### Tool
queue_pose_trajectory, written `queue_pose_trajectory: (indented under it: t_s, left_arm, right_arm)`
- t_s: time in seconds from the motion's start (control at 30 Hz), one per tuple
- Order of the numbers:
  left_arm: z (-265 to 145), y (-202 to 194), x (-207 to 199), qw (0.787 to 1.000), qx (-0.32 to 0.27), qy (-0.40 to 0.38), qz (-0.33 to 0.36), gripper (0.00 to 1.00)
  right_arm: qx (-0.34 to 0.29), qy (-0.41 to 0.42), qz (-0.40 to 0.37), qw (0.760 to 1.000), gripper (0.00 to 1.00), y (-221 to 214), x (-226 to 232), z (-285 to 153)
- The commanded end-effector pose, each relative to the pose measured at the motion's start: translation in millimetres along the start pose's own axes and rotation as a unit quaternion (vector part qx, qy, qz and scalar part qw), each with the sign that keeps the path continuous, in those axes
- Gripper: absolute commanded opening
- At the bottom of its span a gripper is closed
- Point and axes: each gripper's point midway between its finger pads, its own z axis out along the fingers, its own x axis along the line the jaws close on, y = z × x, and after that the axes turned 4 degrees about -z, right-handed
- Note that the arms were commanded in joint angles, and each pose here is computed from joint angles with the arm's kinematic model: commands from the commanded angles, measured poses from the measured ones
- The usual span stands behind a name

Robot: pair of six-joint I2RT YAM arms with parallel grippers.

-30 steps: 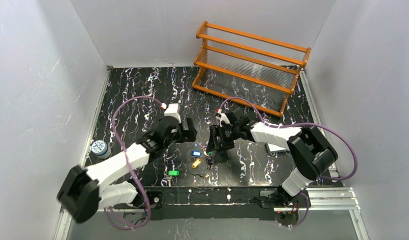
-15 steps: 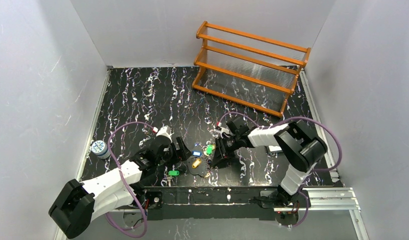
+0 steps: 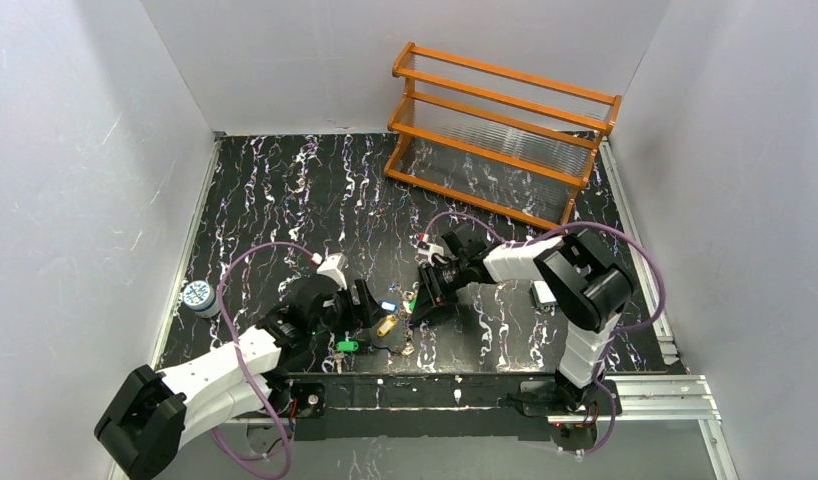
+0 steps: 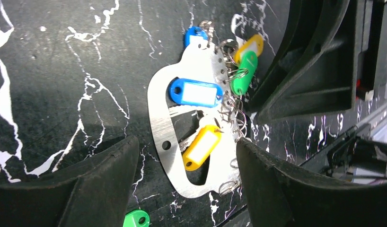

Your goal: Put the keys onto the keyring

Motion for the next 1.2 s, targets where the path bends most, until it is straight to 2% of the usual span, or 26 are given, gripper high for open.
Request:
queue_pose_trajectory:
  t_s: [0.0,0.23,0.43,0.77,1.17]
  left_arm:
    - [-5,-3,-15,0.996,-0.008,-0.068,0.053,0.72]
    - [-20,12,-49,0.976,-0.065,-0.176,0.106,0.7]
    - [-32,14,-68,0.957,-0.093,-0.242,0.132,0.7]
    - [-37,15,-74,0.952,-0.1,-0.259,0.129,0.71]
    - [-38,13,-74,0.953,-0.094,-0.262,0.122,0.71]
  right_arm:
    - [-0.021,-0.046,-0.078,0.996,0.37,3,0,-18]
    - [-0.039,-0.02,-0.171,0.984,0.38,-2,24,-37]
    - [-0.039,-0.017,-0.206,0.978,0.39,-2,37,-36]
    - [0.025,-0.072,-0.268,0.96,0.39,-20,44,8]
    - [0.031,-0.102,-0.292,0.95,0.35,-15,41,20]
